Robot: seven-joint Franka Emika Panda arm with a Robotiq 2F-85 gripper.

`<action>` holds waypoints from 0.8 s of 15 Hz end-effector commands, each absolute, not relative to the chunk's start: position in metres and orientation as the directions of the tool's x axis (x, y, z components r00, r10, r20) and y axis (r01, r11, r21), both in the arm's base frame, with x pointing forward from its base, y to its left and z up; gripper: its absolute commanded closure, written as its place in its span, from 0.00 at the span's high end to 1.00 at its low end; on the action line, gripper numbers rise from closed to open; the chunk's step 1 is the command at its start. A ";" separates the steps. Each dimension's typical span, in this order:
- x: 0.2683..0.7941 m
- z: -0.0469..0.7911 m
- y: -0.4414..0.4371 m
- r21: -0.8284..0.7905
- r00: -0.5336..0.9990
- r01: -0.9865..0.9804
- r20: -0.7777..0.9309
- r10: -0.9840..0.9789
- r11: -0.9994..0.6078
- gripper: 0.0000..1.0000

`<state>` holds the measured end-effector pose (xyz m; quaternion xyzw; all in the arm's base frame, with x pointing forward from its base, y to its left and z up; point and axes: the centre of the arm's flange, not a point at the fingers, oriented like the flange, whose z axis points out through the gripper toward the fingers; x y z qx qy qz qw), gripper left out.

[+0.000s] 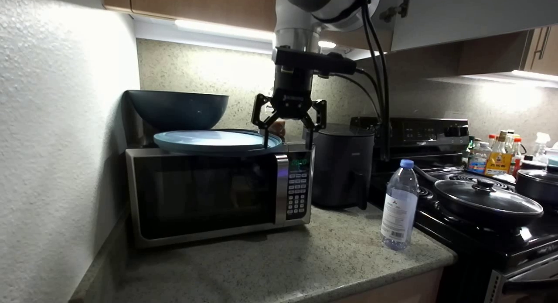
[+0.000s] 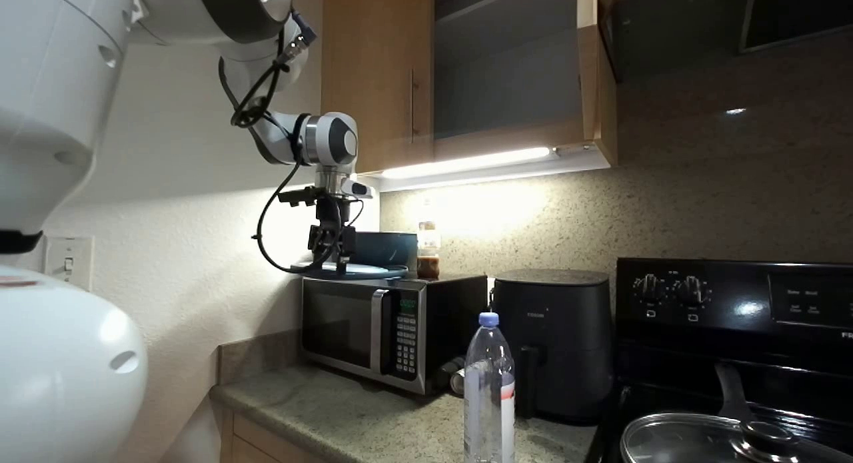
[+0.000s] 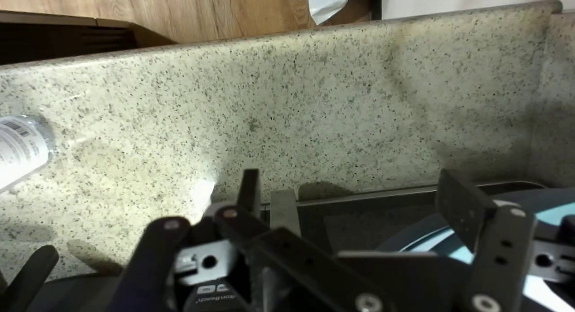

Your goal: Pick up the lids from the top of the microwave and put them inside the open upper cabinet

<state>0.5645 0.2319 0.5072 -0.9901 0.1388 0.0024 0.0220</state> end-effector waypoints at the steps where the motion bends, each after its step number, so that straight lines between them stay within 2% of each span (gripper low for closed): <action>1: 0.564 0.509 0.233 -0.093 0.958 -0.287 -0.005 -0.288 -0.953 1.00; 9: 0.582 0.522 0.233 -0.285 0.893 -0.434 -0.006 -0.451 -0.855 1.00; 11: 0.588 0.518 0.242 -0.225 0.882 -0.455 0.021 -0.471 -0.862 1.00; 12: 0.585 0.521 0.231 -0.249 0.899 -0.423 0.005 -0.438 -0.871 1.00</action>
